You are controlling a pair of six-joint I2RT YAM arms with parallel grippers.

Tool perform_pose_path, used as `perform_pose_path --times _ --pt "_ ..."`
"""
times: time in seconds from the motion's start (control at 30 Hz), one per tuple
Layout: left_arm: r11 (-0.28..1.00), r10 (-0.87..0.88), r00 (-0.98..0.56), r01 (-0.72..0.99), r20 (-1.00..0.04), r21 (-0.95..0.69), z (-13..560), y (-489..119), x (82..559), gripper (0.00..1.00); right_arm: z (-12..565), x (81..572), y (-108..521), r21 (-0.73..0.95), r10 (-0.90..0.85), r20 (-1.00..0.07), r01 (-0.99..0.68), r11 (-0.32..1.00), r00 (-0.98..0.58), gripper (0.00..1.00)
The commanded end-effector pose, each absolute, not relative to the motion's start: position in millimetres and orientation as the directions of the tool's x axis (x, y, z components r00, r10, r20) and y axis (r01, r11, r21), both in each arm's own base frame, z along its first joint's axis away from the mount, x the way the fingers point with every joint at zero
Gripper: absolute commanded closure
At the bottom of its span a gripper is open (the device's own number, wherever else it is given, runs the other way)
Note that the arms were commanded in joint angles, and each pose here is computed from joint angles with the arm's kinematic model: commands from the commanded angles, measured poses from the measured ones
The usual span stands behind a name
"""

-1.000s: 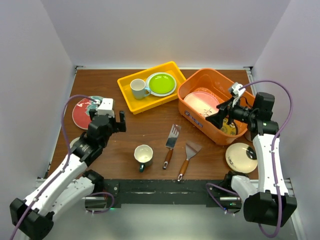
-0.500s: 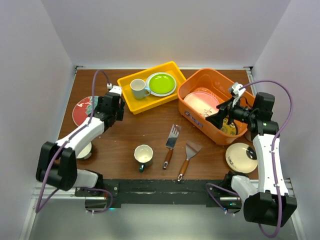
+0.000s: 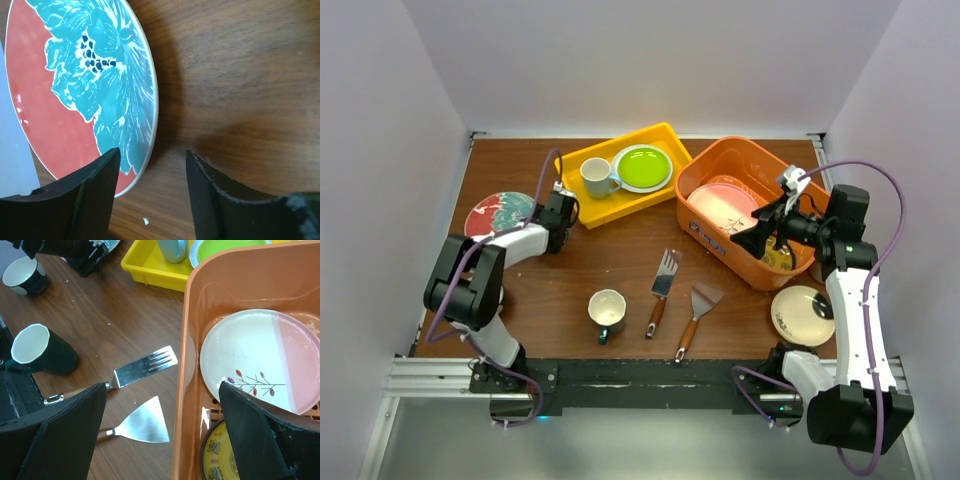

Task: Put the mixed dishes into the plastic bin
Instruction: Pick up the plate at the center of the board.

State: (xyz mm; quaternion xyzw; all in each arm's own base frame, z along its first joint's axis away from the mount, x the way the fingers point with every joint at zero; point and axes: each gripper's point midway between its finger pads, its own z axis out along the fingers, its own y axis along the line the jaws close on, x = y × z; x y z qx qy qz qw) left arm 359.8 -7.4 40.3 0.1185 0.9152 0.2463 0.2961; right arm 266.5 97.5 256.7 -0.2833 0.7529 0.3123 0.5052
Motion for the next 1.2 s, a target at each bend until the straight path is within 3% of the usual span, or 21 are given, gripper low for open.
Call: perform_pose_path --times 0.0,0.3,0.43,0.7,1.17 --pt "0.803 0.389 -0.787 0.034 -0.479 0.596 38 5 376 0.43 271 261 103 0.154 -0.112 -0.953 -0.771 0.618 -0.281 0.01" --pt "0.748 0.410 -0.787 0.001 -0.461 0.664 26 17 384 0.54 271 261 104 0.148 -0.119 -0.953 -0.772 0.619 -0.278 0.01" --pt "0.738 0.419 -0.776 -0.011 -0.471 0.675 29 19 386 0.74 270 261 104 0.149 -0.121 -0.952 -0.773 0.617 -0.280 0.01" --pt "0.745 0.420 -0.725 -0.068 -0.546 0.663 62 19 392 0.99 270 261 104 0.147 -0.123 -0.952 -0.773 0.618 -0.279 0.01" --pt "0.753 0.455 -0.566 -0.168 -0.687 0.637 151 11 383 1.00 267 263 103 0.148 -0.127 -0.950 -0.768 0.623 -0.286 0.01"
